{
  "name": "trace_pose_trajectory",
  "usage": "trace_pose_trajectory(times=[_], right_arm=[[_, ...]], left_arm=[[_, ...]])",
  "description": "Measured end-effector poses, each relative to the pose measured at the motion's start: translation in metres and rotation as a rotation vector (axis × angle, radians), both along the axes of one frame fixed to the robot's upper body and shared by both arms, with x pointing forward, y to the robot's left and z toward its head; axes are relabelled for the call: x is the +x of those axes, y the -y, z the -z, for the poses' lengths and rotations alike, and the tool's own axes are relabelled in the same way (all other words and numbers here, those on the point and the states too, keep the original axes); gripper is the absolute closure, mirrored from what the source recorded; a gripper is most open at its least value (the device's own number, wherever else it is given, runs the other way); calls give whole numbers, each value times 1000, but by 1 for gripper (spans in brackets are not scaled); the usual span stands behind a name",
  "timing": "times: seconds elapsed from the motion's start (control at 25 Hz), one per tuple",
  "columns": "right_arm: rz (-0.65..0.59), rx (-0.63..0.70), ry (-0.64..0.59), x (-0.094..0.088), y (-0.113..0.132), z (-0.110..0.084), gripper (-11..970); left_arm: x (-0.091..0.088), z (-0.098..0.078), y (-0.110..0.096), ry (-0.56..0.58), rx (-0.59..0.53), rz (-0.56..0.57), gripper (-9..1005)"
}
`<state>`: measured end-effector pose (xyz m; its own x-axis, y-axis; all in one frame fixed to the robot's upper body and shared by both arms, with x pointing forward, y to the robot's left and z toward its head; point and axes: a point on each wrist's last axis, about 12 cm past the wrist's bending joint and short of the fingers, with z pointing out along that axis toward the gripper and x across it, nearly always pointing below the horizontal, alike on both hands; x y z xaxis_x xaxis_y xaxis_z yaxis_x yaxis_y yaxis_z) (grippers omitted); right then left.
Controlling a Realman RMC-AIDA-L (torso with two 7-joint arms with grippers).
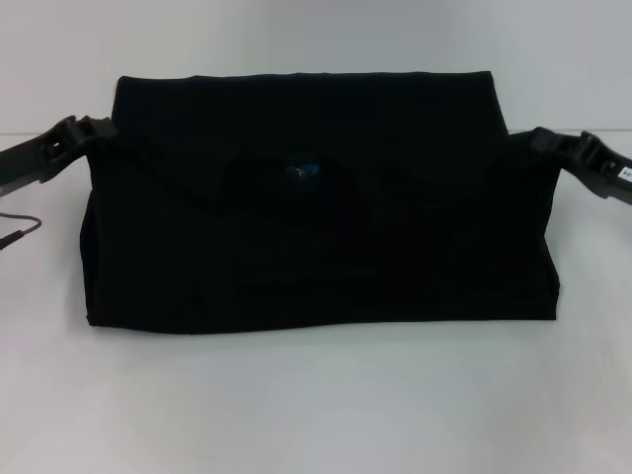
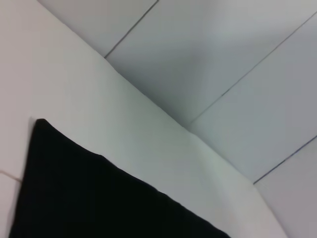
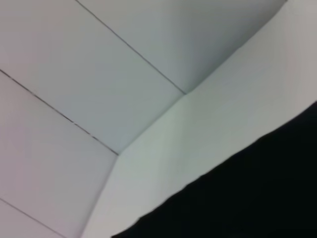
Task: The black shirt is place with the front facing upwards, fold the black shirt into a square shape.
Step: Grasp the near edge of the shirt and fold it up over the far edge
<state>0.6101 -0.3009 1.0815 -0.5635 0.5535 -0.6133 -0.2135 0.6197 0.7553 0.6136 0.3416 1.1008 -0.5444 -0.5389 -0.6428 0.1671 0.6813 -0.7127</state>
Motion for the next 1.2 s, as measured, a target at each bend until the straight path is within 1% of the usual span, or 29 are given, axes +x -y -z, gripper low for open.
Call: trace_pose_trajectory(times=[0.28, 0.4, 0.56, 0.68, 0.76, 0.88, 1.0, 1.04, 1.12, 1.2], right_arm=[[36, -82, 0, 7, -11, 9, 937], [47, -109, -7, 9, -14, 11, 910], [44, -158, -12, 12, -19, 15, 874], [36, -200, -21, 14, -22, 17, 847], [32, -236, -12, 16, -23, 17, 829], [25, -247, -8, 16, -24, 17, 802], [26, -240, -9, 14, -22, 18, 775], [27, -233, -8, 13, -21, 18, 766], [14, -213, 7, 9, -17, 16, 672], [-35, -200, 42, 4, -14, 12, 579]], left_arm=[[12, 6, 14, -8, 81, -25, 889], [14, 8, 19, -12, 101, -35, 888], [16, 14, 24, -18, 116, -80, 886], [18, 14, 28, -5, 135, -74, 885], [18, 15, 30, 3, 131, -74, 884], [17, 14, 29, 20, 106, -88, 883], [12, 15, 24, 42, 95, -88, 643], [8, 16, 20, 43, 88, -91, 594], [1, 18, 9, 41, 66, -104, 497], [-7, 18, -2, 49, 37, -101, 400]])
